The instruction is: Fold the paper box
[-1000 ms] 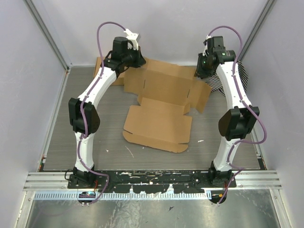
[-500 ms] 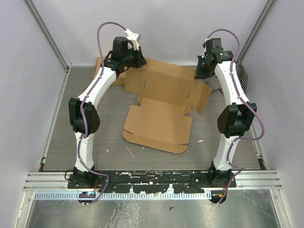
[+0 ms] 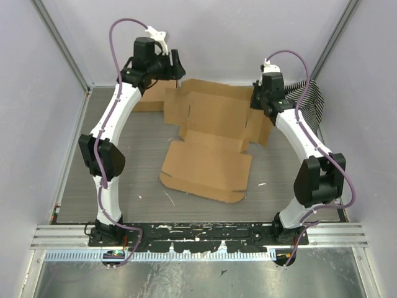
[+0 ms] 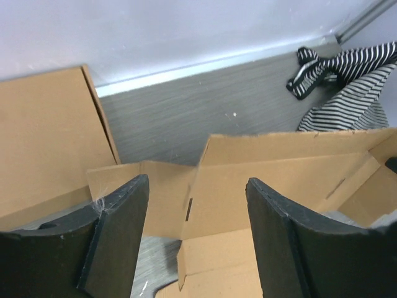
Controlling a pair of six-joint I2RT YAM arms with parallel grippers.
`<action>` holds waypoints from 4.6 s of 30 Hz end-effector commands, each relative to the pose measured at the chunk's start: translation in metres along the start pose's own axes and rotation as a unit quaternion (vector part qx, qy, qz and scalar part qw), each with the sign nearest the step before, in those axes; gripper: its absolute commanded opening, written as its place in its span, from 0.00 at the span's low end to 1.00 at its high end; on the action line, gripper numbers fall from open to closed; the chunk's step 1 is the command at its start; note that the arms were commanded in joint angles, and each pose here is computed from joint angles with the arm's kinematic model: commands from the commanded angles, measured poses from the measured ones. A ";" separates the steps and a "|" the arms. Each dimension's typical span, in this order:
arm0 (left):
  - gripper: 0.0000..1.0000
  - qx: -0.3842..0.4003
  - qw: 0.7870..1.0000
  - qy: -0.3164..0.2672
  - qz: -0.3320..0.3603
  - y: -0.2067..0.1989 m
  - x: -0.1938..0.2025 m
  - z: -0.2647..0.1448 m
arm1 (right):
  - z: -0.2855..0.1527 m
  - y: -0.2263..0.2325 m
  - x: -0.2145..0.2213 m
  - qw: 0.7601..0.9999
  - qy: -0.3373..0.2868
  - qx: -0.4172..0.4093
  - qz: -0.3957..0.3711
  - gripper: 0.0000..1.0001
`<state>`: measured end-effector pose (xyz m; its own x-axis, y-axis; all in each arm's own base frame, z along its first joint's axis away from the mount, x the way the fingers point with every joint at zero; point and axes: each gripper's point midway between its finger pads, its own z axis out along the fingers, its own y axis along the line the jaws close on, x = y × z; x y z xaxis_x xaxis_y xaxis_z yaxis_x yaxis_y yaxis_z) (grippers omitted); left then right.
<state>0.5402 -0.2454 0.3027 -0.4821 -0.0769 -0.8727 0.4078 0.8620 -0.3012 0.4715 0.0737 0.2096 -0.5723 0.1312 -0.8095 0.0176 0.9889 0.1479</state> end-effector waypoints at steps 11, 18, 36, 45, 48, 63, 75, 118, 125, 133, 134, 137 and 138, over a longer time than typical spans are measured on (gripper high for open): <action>0.56 0.023 1.000 0.017 -0.009 -0.018 -0.011 -0.034 | -0.054 0.029 -0.099 0.963 -0.268 -0.013 -0.023 0.01; 0.55 0.023 0.999 0.024 -0.011 -0.020 -0.004 -0.046 | -0.043 0.021 -0.080 0.972 -0.235 0.019 -0.017 0.01; 0.51 0.022 0.998 0.065 0.000 -0.028 0.022 -0.029 | -0.036 0.020 -0.038 0.983 -0.183 0.003 0.001 0.01; 0.51 0.014 0.996 0.092 0.010 -0.025 0.039 -0.026 | -0.031 0.022 -0.030 0.985 -0.173 0.002 0.003 0.01; 0.51 0.002 0.995 0.094 0.013 -0.020 0.043 -0.024 | -0.031 0.022 -0.029 0.985 -0.172 0.001 0.003 0.01; 0.52 -0.014 0.999 0.032 0.018 -0.018 0.006 -0.012 | -0.029 0.028 -0.006 0.987 -0.157 -0.021 -0.016 0.01; 0.52 -0.017 0.998 0.050 0.020 -0.011 0.022 0.006 | -0.032 0.036 0.002 0.988 -0.150 -0.040 -0.024 0.01; 0.00 -0.044 0.994 0.091 0.031 0.017 0.085 0.025 | -0.075 0.053 -0.039 0.997 -0.017 -0.078 0.006 0.54; 0.00 -0.065 0.995 0.070 0.027 0.029 0.100 0.019 | -0.076 0.035 -0.027 0.998 0.011 -0.055 0.020 0.54; 0.00 -0.080 0.995 0.060 0.013 0.035 0.112 0.014 | -0.064 -0.013 0.005 0.997 0.006 0.017 0.078 0.45; 0.00 -0.080 0.995 0.060 0.011 0.035 0.113 0.014 | -0.061 -0.022 0.009 0.997 0.006 0.025 0.075 0.43; 0.00 -0.086 0.994 0.066 0.007 0.037 0.115 0.016 | -0.048 -0.050 0.031 0.997 0.031 0.046 0.050 0.42; 0.00 -0.089 0.994 0.070 0.005 0.038 0.115 0.017 | -0.044 -0.058 0.038 0.997 0.043 0.050 0.043 0.42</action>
<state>0.5066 -0.2323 0.1649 -0.6225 0.0265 -0.7821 0.2989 0.9317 -0.2063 0.4021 0.0476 0.1842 -0.6972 0.2390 -0.6759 0.1435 0.9702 0.1951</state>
